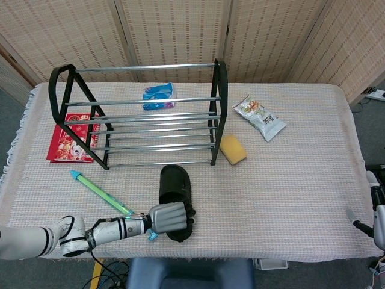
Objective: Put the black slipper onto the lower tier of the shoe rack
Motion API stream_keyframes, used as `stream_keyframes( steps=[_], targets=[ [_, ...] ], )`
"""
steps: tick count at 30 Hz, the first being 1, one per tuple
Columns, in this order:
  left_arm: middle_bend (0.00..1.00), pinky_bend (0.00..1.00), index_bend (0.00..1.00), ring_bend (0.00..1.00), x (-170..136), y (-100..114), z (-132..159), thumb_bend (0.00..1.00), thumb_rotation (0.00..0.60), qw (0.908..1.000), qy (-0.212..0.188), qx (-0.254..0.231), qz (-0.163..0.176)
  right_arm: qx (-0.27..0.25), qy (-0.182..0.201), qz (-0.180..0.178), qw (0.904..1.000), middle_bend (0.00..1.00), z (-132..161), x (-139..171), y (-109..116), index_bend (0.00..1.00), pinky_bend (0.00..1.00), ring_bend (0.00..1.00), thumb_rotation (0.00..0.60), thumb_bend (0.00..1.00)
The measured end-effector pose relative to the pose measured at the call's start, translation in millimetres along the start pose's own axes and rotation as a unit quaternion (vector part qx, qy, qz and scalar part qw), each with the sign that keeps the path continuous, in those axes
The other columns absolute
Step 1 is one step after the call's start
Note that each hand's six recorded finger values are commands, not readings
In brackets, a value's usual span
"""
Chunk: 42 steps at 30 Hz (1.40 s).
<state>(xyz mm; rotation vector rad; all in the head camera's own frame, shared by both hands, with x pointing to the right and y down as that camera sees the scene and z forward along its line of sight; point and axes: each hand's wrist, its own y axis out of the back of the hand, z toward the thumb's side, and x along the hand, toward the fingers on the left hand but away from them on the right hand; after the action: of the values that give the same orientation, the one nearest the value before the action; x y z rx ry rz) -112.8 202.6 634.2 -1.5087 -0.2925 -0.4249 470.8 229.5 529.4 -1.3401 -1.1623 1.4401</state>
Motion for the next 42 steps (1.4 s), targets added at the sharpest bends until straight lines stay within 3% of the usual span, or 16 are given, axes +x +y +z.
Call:
stream_keyframes(
  steps=[14,19,35,42],
  targets=[
    [0.64,0.47,0.72,0.55,-35.7,21.7,9.1,0.23,0.6,0.9988,0.03,0.034,0.019,-0.003,0.007,-0.007,0.9999,0.15,5.2,-1.7,1.6,0.0,0.13,0.01,0.6,0.21],
    [0.64,0.47,0.71,0.55,-32.8,26.9,-0.5,0.23,0.6,0.9978,0.039,0.045,0.028,-0.003,0.008,-0.009,0.9999,0.15,4.8,-2.6,2.7,0.0,0.13,0.01,0.6,0.21],
    [0.64,0.47,0.69,0.54,11.1,-6.5,-71.2,0.23,0.6,0.9918,0.077,0.101,-0.008,-0.004,-0.009,-0.006,0.9999,0.15,-6.1,1.1,0.5,0.0,0.13,0.01,0.6,0.21],
    [0.61,0.47,0.67,0.5,24.0,-25.3,-97.0,0.23,0.6,0.9898,0.094,0.103,-0.026,-0.006,-0.013,-0.005,0.9999,0.15,-8.8,2.9,-0.3,0.0,0.13,0.01,0.6,0.21]
  ],
)
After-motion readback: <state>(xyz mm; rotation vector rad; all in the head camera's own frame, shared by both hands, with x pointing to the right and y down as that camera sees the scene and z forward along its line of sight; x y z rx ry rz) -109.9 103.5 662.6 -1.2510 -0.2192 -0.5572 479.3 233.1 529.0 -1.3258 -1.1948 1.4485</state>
